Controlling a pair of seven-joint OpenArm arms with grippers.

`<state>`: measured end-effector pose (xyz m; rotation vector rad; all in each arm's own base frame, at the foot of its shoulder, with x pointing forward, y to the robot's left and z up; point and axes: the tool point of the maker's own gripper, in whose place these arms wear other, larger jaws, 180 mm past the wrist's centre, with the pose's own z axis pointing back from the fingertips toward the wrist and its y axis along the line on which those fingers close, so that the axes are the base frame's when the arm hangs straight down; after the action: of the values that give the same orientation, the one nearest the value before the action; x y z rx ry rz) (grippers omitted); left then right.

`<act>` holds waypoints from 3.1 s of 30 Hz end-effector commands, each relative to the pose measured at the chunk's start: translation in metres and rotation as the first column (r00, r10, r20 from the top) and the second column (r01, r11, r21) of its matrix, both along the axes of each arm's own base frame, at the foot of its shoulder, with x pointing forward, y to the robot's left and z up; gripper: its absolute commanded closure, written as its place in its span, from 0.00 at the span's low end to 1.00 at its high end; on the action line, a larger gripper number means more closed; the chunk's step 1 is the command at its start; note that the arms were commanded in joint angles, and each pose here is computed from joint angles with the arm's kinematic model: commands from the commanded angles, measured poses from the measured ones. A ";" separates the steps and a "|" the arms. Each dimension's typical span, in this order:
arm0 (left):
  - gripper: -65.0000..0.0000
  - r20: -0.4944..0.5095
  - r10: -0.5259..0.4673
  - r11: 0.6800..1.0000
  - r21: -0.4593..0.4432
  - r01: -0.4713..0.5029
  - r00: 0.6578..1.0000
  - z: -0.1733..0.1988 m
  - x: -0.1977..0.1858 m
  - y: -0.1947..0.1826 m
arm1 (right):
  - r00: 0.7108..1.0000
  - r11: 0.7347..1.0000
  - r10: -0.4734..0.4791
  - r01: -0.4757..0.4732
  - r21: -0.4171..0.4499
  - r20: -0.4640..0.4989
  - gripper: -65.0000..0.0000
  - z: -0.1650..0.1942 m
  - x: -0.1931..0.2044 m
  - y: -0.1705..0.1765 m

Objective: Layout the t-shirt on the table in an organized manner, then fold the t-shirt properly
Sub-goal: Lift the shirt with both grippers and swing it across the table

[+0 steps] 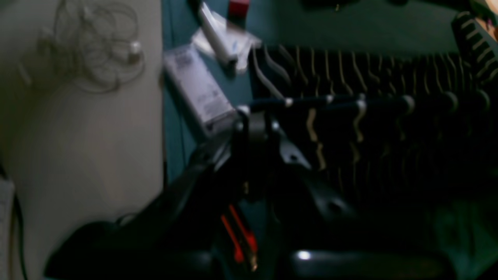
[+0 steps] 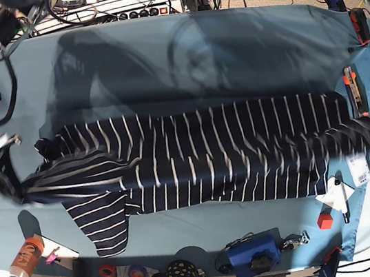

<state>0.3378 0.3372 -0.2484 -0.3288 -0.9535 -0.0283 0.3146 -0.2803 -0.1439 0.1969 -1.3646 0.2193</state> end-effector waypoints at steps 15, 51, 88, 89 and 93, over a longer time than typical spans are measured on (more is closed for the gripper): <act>1.00 0.213 0.054 0.997 -0.061 -0.042 0.975 0.030 -0.121 -0.012 | 0.986 0.970 0.157 -0.165 0.180 0.061 1.00 0.002 -0.022 0.037; 1.00 0.856 0.026 0.814 0.282 -0.508 0.517 0.358 -0.072 0.075 | 0.672 0.958 0.214 -0.288 -0.017 0.709 1.00 0.323 0.079 0.068; 1.00 0.547 -0.001 0.951 0.260 -0.169 0.837 0.160 0.198 -0.018 | 0.955 0.924 -0.297 0.287 0.253 0.001 1.00 0.033 0.261 -0.089; 1.00 0.526 0.002 0.950 0.264 -0.165 0.850 0.148 0.209 -0.022 | 0.957 0.930 -0.288 0.285 0.231 -0.020 0.93 0.025 0.260 -0.089; 0.64 0.491 -0.013 0.957 0.257 -0.131 0.871 0.114 0.240 -0.046 | 0.957 0.933 -0.285 0.289 0.215 -0.051 0.62 -0.001 0.253 -0.089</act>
<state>0.5706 0.2885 -0.1765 -0.0210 -1.3445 -0.1995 0.5613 -0.3679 -0.1743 0.1759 -1.3085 -0.1811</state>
